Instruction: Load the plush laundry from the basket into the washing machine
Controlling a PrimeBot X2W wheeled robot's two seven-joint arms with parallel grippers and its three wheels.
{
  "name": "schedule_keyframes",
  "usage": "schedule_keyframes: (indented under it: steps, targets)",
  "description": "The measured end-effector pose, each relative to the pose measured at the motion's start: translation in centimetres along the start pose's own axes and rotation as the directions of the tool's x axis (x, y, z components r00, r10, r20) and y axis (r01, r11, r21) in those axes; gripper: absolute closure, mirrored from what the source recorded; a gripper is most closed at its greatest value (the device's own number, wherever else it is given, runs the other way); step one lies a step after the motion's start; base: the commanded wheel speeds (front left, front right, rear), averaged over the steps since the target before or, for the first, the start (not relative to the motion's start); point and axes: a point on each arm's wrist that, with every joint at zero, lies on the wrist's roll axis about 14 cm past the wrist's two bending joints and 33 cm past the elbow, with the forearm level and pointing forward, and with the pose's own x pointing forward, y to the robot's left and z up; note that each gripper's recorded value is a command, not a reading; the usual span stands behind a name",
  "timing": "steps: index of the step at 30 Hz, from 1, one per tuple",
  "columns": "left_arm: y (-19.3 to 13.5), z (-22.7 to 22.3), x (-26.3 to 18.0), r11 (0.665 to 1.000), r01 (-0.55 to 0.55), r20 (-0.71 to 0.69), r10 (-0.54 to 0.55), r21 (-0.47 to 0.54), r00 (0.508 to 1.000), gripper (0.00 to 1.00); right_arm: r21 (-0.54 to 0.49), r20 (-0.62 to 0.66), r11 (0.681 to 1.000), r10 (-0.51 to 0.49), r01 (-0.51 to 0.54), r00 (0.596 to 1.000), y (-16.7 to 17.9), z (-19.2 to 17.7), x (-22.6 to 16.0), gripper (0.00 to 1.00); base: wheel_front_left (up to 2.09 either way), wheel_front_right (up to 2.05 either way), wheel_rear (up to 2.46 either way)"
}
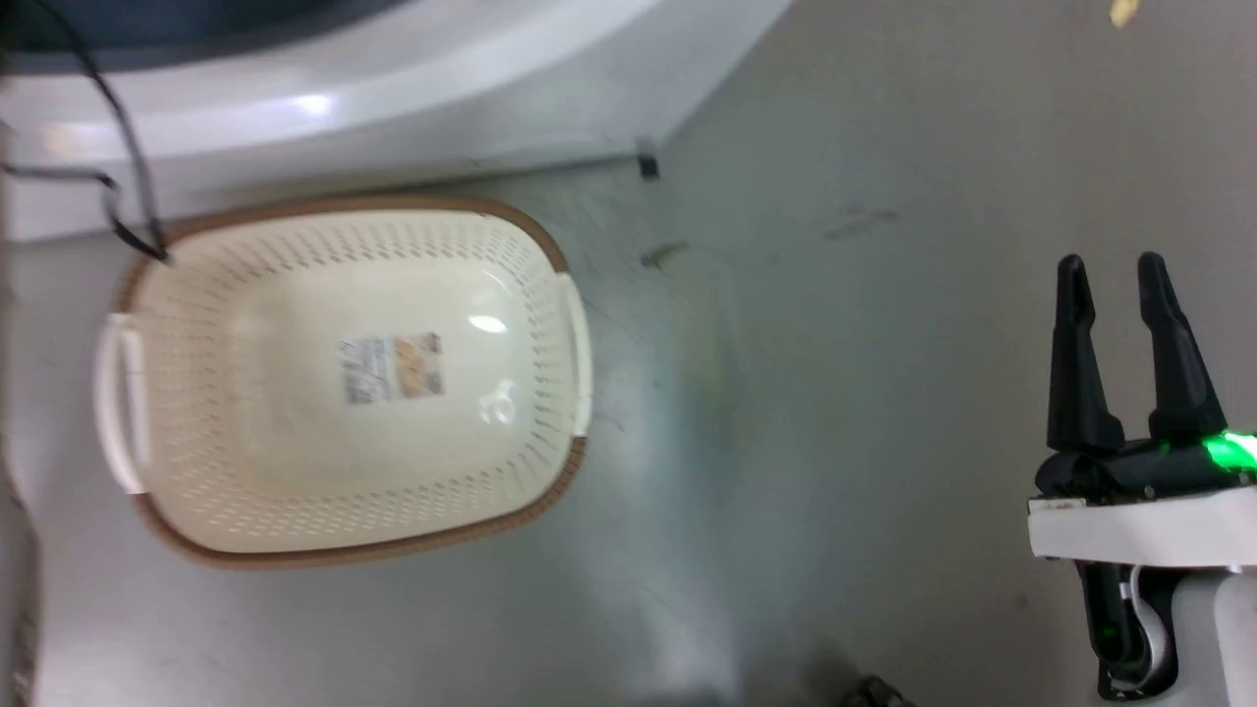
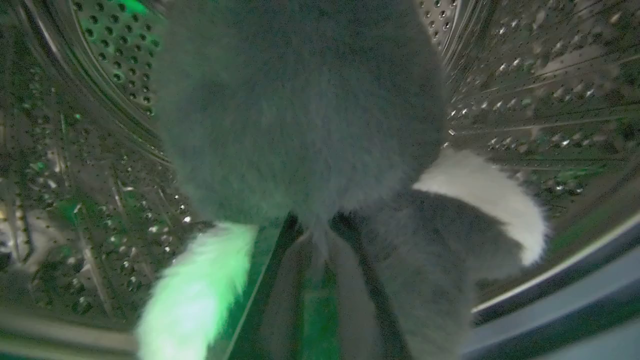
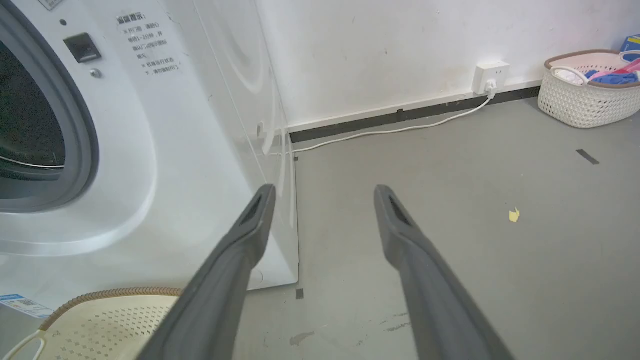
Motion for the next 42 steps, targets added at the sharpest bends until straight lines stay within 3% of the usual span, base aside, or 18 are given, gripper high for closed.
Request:
schedule_keyframes:
  steps: [6,12,13,14,21,28,37,42]
  targets:
    - [-1.3,-5.6,3.4,0.999,0.029,-0.165,-0.024,0.027,0.986,1.00,-0.022,-0.044,0.999,-0.042,0.041,0.998,-1.5,-1.5,0.0,0.00,0.00,0.00,0.00]
    - [-1.8,-7.1,4.9,0.998,0.040,-0.216,-0.028,0.049,0.976,1.00,-0.037,-0.065,0.997,-0.064,0.061,0.996,-2.2,-2.1,-0.2,0.00,0.00,0.00,0.00]
    - [-1.8,-7.2,4.8,0.998,0.041,-0.218,-0.029,0.051,0.975,0.55,-0.036,-0.064,0.998,-0.062,0.060,0.996,-2.2,-2.0,-0.2,0.00,0.00,0.00,0.00]
    - [-1.8,-7.2,4.8,0.998,0.041,-0.219,-0.028,0.053,0.975,0.00,-0.034,-0.058,0.998,-0.059,0.057,0.997,-2.1,-1.9,0.0,0.00,0.00,0.00,0.00]
    - [-2.3,-6.7,3.3,0.997,0.060,-0.209,-0.050,0.041,0.977,0.00,-0.033,-0.010,0.999,-0.036,0.035,0.999,-1.4,-0.3,0.4,0.00,0.00,0.00,0.00]
    - [-3.4,-4.4,-0.7,0.996,0.084,-0.073,-0.084,-0.012,0.994,0.00,-0.051,0.077,0.999,-0.002,0.006,0.997,-0.5,3.0,0.1,0.00,0.00,0.00,0.00]
    - [-5.5,-1.8,-10.1,0.988,0.130,0.044,-0.127,-0.082,0.991,0.00,-0.074,0.155,0.994,0.085,-0.075,0.984,2.3,6.6,-2.4,0.00,0.00,0.00,0.00]
    - [-5.5,0.0,-17.0,0.988,0.100,0.123,-0.085,-0.122,0.989,0.00,-0.068,0.179,0.988,0.148,-0.138,0.973,4.4,7.6,-4.1,0.00,0.00,0.00,0.00]
